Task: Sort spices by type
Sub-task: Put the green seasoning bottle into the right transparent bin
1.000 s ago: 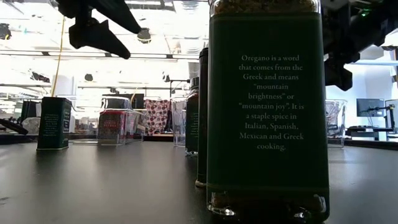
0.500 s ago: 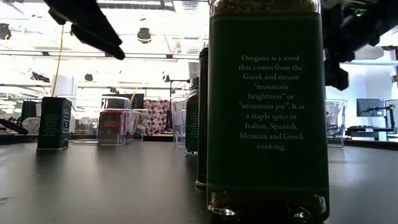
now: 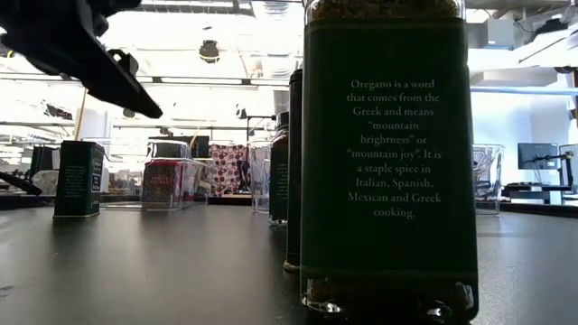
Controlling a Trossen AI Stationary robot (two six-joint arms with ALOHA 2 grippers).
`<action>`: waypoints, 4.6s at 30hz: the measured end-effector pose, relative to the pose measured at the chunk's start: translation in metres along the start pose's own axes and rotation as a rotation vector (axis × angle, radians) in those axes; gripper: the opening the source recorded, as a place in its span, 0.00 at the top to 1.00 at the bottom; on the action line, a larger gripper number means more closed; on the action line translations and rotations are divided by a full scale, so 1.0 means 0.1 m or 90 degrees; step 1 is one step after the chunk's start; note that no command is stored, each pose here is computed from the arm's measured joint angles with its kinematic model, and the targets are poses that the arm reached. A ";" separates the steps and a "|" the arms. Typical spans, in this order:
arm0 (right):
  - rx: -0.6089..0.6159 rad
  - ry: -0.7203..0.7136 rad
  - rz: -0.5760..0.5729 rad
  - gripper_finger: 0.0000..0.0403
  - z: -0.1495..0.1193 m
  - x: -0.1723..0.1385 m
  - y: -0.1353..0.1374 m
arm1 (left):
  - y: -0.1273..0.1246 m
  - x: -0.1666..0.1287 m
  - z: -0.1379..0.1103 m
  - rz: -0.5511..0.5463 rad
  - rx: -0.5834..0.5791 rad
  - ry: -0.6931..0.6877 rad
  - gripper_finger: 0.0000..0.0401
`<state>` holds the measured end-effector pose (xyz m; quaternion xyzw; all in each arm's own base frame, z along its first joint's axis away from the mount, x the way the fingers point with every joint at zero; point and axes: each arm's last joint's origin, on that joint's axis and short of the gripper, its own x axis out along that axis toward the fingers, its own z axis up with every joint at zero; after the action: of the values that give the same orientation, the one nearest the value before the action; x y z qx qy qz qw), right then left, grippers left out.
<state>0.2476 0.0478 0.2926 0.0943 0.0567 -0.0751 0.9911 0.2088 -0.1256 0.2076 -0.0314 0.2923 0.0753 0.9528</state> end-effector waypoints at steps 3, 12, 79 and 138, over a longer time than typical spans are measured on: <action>-0.098 0.104 0.026 0.18 0.22 0.27 0.09 | 0.03 -0.05 -0.01 -0.026 -0.014 -0.044 0.24; -0.444 0.379 0.150 0.18 0.44 1.11 0.33 | 0.23 -0.38 0.11 -0.061 0.011 -0.128 0.24; -0.269 0.740 -0.191 0.46 0.78 0.02 -1.15 | 0.82 -0.72 0.24 -0.007 -0.014 -0.153 0.24; -0.269 0.898 -0.075 0.46 -0.59 -0.11 -2.57 | 0.83 -0.72 0.24 0.000 -0.068 -0.156 0.24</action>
<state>0.1896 -0.1885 0.1907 -0.0759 0.6986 -0.0368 0.7105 0.1495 -0.0508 0.2666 -0.0726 0.1689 0.0937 0.9785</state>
